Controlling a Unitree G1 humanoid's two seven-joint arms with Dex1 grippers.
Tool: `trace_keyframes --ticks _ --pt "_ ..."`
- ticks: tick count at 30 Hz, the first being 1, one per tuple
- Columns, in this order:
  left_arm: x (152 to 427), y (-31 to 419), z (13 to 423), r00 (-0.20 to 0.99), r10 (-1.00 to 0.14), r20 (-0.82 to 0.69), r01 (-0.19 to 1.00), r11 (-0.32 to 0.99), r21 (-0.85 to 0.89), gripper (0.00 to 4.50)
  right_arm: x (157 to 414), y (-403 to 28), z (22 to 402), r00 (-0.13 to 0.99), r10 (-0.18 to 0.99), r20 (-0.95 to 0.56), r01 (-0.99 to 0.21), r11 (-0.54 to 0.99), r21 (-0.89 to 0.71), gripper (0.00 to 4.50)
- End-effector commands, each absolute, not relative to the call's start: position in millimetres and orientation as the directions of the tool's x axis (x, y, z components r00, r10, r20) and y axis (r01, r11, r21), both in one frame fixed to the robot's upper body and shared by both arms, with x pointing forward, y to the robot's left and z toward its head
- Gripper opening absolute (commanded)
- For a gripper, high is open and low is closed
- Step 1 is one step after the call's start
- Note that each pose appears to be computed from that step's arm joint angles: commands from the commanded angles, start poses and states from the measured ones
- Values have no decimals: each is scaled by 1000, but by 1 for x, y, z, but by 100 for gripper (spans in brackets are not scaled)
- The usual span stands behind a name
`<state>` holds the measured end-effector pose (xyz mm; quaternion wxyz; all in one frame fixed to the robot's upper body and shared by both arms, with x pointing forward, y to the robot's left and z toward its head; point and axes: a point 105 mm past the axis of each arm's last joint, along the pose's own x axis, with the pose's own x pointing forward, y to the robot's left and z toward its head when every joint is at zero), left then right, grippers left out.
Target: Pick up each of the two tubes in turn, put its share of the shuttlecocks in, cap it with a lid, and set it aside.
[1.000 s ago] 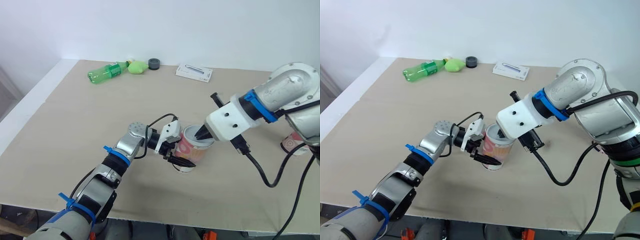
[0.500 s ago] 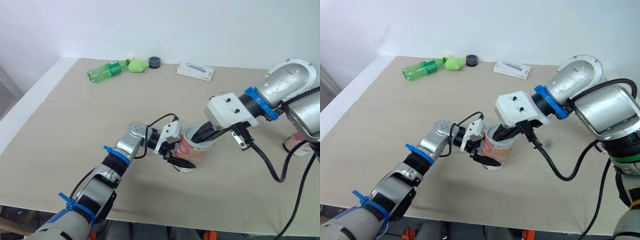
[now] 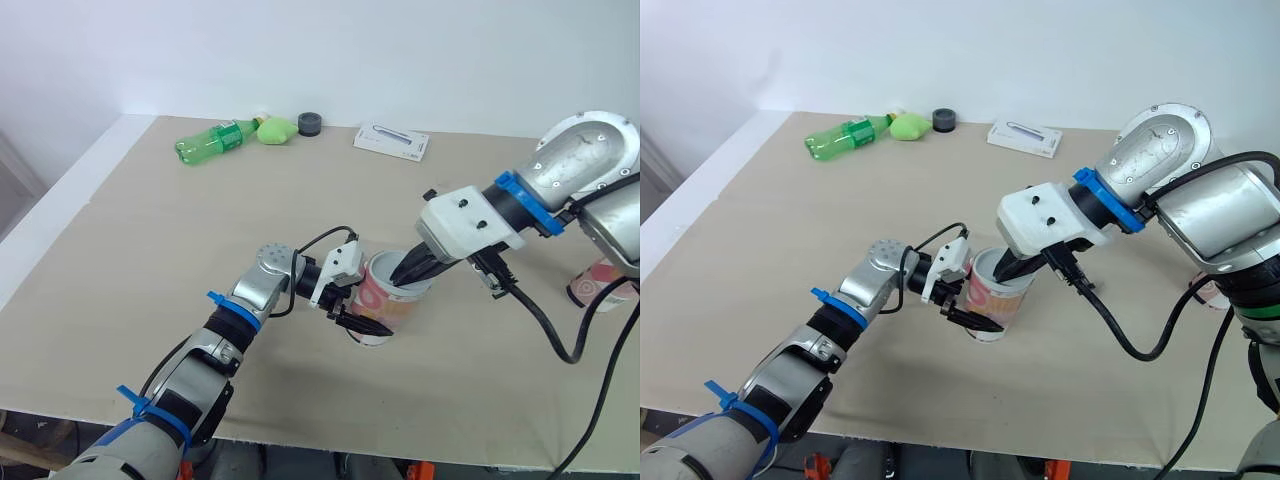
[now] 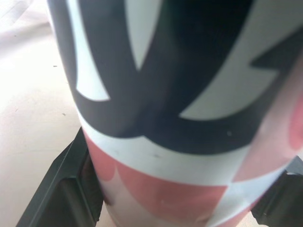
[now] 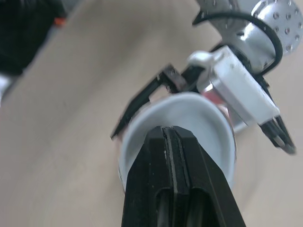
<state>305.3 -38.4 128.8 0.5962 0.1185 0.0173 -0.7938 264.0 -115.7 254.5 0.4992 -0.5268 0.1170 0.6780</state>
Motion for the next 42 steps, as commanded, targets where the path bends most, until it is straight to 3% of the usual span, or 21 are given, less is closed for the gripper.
trace_keyframes --ticks 1,19,31,42 --pt "313 -31 128 -209 -956 -207 967 -234 102 332 264 -128 233 13 458 -889 -820 -504 -272 11" --pt "314 -30 127 -201 -957 -207 970 -225 97 332 255 -127 240 -69 481 -874 -831 -512 -217 11" --pt "315 -29 129 -196 -959 -202 971 -218 93 332 252 -131 213 -76 369 -926 -783 -598 -174 11" --pt "315 -30 130 -193 -961 -199 972 -215 93 332 244 -124 198 -152 375 -914 -786 -607 -118 11"
